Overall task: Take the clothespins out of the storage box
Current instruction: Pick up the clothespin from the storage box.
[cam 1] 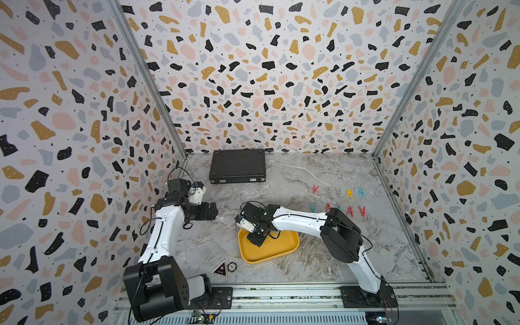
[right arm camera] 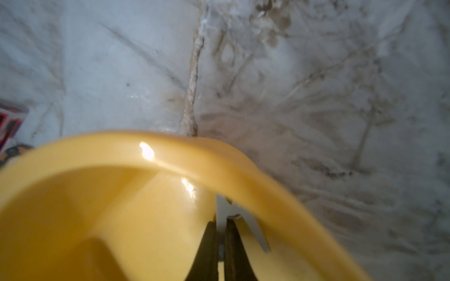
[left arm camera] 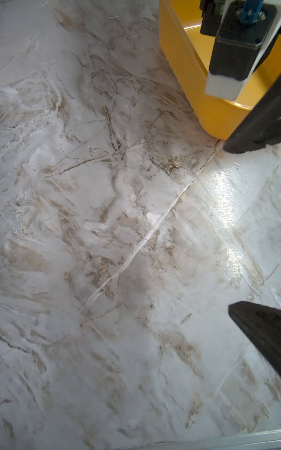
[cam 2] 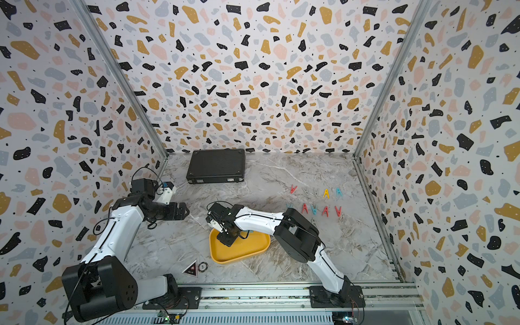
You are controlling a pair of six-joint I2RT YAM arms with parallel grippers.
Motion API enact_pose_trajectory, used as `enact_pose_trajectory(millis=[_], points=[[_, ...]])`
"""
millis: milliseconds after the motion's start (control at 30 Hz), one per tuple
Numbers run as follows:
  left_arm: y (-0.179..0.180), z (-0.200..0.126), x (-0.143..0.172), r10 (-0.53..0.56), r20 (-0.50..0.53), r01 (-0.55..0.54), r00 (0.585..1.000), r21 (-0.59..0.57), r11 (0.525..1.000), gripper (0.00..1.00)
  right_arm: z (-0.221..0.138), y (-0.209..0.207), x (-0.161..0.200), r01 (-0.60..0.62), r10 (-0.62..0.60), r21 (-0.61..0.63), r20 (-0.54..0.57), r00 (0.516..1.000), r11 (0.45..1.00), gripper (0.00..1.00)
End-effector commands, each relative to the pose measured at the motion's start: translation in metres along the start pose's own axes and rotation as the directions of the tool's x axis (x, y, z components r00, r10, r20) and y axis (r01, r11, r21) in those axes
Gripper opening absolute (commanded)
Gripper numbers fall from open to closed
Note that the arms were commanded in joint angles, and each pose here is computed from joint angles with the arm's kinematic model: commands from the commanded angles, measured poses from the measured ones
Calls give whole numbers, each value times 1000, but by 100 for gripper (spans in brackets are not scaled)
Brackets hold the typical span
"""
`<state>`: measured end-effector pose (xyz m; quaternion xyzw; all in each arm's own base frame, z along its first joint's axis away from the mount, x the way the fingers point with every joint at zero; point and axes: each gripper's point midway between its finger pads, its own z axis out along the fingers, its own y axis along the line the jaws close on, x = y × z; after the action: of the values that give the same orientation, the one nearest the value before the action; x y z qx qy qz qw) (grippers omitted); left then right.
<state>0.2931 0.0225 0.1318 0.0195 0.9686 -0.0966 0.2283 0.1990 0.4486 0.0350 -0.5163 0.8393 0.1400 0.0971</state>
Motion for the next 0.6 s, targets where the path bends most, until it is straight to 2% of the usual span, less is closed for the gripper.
enact_pose_trajectory(millis=[0,233,333,400,567], points=[[-2,2,2,8,-2,-8,1000,23,1000,99,-43,11,-7,16,-15,-17,52,999,1000,2],[-10,2,1,14,-1,-13,1000,71,997,99,-99,13,-12,6,-8,13,156,988,1000,0],[-19,2,2,20,-4,-20,1000,126,992,99,-123,9,-8,-28,23,22,196,980,999,0],[-28,0,3,28,-4,-27,1000,172,985,99,-137,5,-2,-67,60,21,219,974,998,0],[-41,-4,2,33,6,-34,999,252,967,99,-165,-54,32,-286,261,62,261,929,956,0]])
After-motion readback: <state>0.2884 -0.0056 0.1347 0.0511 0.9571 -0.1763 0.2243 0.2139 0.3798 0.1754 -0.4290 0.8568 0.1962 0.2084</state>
